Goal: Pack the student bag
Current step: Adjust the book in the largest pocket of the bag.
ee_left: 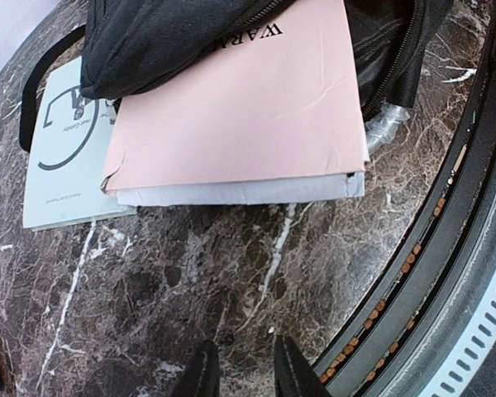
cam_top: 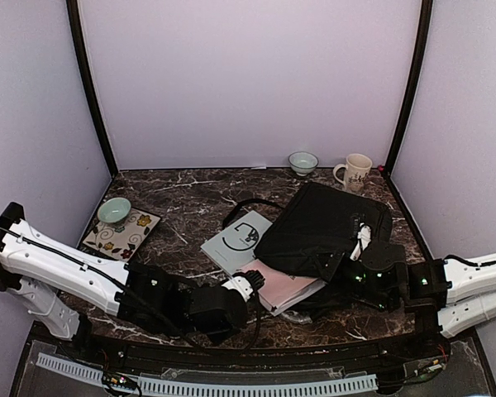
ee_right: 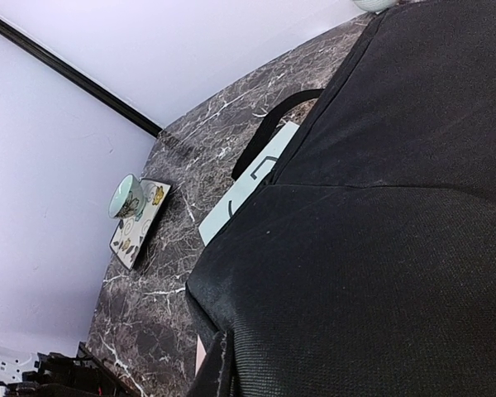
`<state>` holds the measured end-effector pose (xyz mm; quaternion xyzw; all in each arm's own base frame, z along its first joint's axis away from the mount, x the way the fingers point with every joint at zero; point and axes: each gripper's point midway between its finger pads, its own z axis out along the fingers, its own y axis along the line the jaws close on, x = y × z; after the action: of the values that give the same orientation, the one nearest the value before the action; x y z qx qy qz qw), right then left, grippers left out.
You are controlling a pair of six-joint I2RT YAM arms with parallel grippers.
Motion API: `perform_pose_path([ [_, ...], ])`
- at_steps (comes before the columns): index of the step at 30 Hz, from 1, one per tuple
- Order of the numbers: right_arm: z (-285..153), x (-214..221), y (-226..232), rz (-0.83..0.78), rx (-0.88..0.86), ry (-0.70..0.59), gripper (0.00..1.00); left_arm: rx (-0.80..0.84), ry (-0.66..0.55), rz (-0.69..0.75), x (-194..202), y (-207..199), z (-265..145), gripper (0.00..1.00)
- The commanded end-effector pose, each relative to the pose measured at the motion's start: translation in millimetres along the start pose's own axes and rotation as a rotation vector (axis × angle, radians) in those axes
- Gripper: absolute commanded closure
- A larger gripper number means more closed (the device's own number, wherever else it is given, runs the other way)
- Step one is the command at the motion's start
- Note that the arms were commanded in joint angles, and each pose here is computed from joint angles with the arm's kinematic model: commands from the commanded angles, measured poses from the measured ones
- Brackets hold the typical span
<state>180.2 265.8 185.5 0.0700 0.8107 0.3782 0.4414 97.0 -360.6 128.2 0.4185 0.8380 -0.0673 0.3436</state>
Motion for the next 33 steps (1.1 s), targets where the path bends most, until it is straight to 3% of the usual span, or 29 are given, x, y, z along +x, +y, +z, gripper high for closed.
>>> perform_pose_path([
  [1,-3,-12,26,0.048,-0.086,-0.037,1.0,0.068,-0.061,-0.047,-17,-20,15,0.76],
  [10,-3,-9,29,0.048,-0.102,-0.02,1.0,0.015,-0.121,0.008,-50,-31,62,0.79],
  [18,-4,-5,29,0.046,-0.114,-0.003,1.0,0.115,-0.264,0.051,-96,-46,87,0.83],
  [26,-11,-6,29,0.061,-0.148,-0.001,1.0,0.178,-0.317,-0.004,-136,-42,127,0.83],
  [29,-12,-7,28,0.065,-0.152,-0.002,1.0,0.191,-0.341,-0.045,-147,-35,137,0.82],
  [33,-13,-6,28,0.064,-0.153,-0.002,1.0,0.227,-0.391,-0.052,-156,-36,139,0.7],
])
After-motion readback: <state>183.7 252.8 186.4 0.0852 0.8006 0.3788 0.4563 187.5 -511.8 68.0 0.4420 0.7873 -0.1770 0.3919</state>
